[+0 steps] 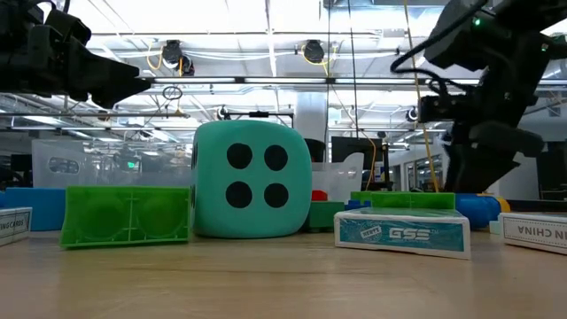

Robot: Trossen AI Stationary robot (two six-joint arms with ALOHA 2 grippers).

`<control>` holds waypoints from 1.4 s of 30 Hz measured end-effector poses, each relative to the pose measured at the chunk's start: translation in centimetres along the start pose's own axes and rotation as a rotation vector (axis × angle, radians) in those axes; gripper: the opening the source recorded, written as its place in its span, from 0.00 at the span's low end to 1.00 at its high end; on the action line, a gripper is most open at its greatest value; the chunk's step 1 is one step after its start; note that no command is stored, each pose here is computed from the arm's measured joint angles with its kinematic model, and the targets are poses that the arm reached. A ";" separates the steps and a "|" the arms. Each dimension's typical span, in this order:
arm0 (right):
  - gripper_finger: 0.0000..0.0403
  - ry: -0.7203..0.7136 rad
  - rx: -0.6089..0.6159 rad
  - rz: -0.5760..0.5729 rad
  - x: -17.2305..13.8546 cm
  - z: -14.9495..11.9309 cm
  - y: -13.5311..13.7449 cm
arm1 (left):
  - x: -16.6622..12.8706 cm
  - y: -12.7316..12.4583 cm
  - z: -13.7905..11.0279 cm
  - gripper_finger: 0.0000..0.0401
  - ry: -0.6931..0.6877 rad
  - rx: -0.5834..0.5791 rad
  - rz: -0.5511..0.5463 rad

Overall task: Pick & Place Toys
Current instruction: Put the yellow game piece into the right transparent bin

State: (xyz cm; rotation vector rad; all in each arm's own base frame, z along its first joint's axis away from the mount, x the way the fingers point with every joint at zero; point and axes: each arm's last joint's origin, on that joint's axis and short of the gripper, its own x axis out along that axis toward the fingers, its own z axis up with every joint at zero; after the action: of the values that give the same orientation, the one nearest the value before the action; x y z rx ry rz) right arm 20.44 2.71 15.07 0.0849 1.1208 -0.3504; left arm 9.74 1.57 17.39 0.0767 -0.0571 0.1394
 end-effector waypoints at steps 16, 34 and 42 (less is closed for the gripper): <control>0.57 0.075 0.210 -0.026 -0.4 -0.3 -0.3 | 0.0 0.0 0.0 0.68 0.000 0.000 0.000; 0.28 0.031 0.210 0.020 1.5 -1.4 -1.3 | 0.0 0.0 0.0 0.68 0.000 0.000 0.000; 0.28 -0.150 0.226 0.020 -0.5 1.2 -3.7 | 0.0 0.0 0.0 0.68 0.001 0.000 0.000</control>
State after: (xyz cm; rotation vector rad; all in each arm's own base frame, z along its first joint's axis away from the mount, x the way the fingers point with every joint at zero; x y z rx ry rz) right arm 20.13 -0.92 16.45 0.2647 0.9284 -0.4574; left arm 9.74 1.57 17.38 0.0764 -0.0566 0.1391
